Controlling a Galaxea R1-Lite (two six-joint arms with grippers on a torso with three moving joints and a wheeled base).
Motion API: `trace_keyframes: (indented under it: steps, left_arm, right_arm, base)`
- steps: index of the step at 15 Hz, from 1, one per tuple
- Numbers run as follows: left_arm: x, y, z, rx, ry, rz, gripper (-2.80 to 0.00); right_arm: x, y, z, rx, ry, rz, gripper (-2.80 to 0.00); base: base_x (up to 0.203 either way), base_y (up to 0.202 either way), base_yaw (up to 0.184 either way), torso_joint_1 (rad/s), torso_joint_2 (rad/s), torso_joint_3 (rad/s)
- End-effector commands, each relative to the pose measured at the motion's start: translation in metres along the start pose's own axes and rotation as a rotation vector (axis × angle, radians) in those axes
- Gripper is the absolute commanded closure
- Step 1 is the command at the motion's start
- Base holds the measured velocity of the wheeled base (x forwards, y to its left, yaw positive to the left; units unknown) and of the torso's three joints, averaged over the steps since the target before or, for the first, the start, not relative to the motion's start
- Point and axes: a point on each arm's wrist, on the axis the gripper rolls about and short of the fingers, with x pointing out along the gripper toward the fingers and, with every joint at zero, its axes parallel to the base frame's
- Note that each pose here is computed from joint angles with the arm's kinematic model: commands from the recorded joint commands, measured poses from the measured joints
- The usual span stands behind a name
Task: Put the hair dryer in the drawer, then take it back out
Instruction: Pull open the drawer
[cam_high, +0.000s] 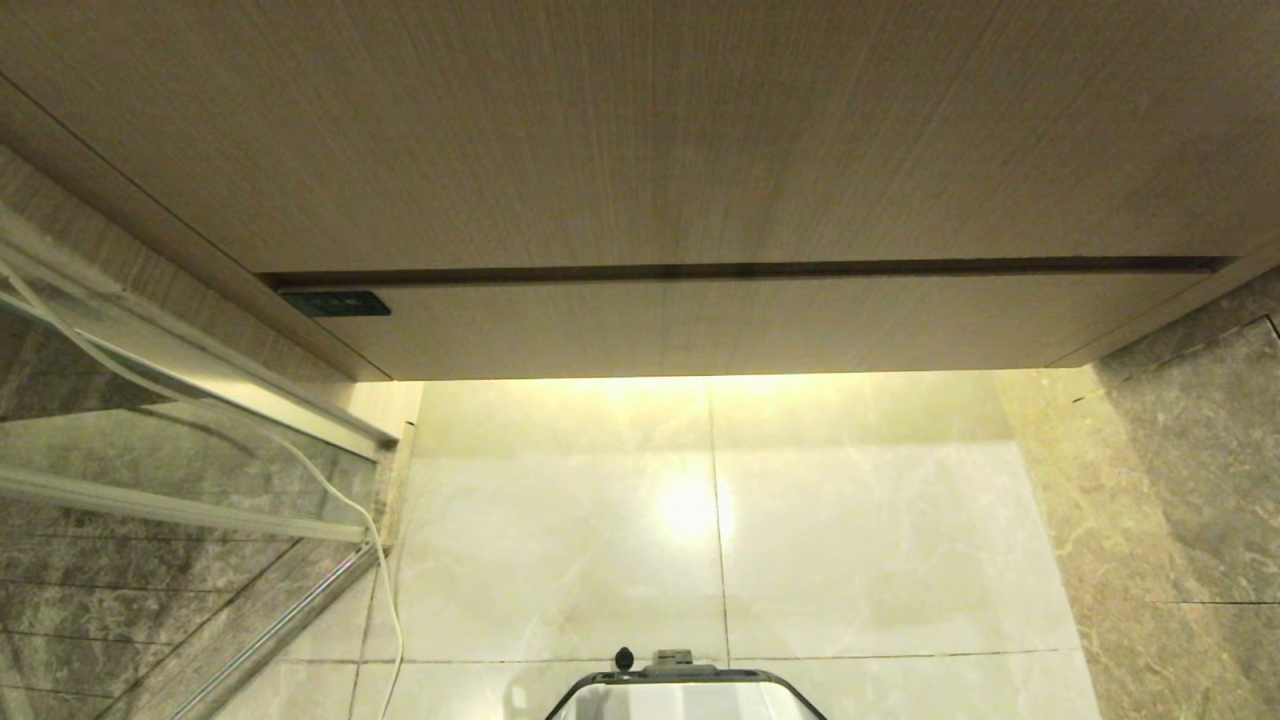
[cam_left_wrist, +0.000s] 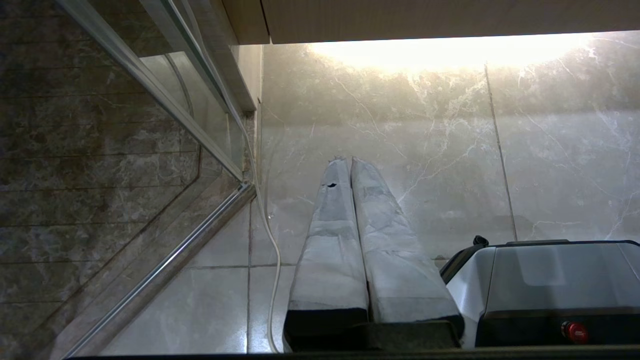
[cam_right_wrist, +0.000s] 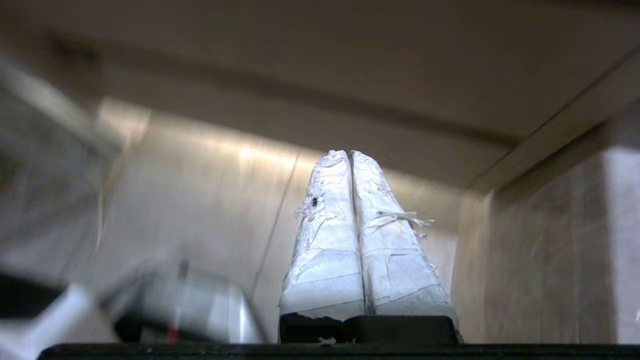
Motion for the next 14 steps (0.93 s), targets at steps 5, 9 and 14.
trace_keyframes:
  steps: [5, 9, 14]
  left_arm:
    - [0.0, 0.0, 0.0, 0.0, 0.002, 0.0, 0.0]
    - [0.0, 0.0, 0.0, 0.0, 0.002, 0.0, 0.0]
    - [0.0, 0.0, 0.0, 0.0, 0.0, 0.0, 0.0]
  right_arm:
    - [0.15, -0.015, -0.016, 0.081, 0.535, 0.459, 0.0]
    - [0.173, -0.007, -0.05, 0.154, 0.626, 0.614, 0.0]
    - [0.191, 0.003, -0.093, 0.104, 0.71, 0.592, 0.0]
  base:
    - [0.0, 0.0, 0.0, 0.0, 0.0, 0.0]
    - [0.0, 0.0, 0.0, 0.0, 0.0, 0.0]
    - [0.0, 0.0, 0.0, 0.0, 0.0, 0.0]
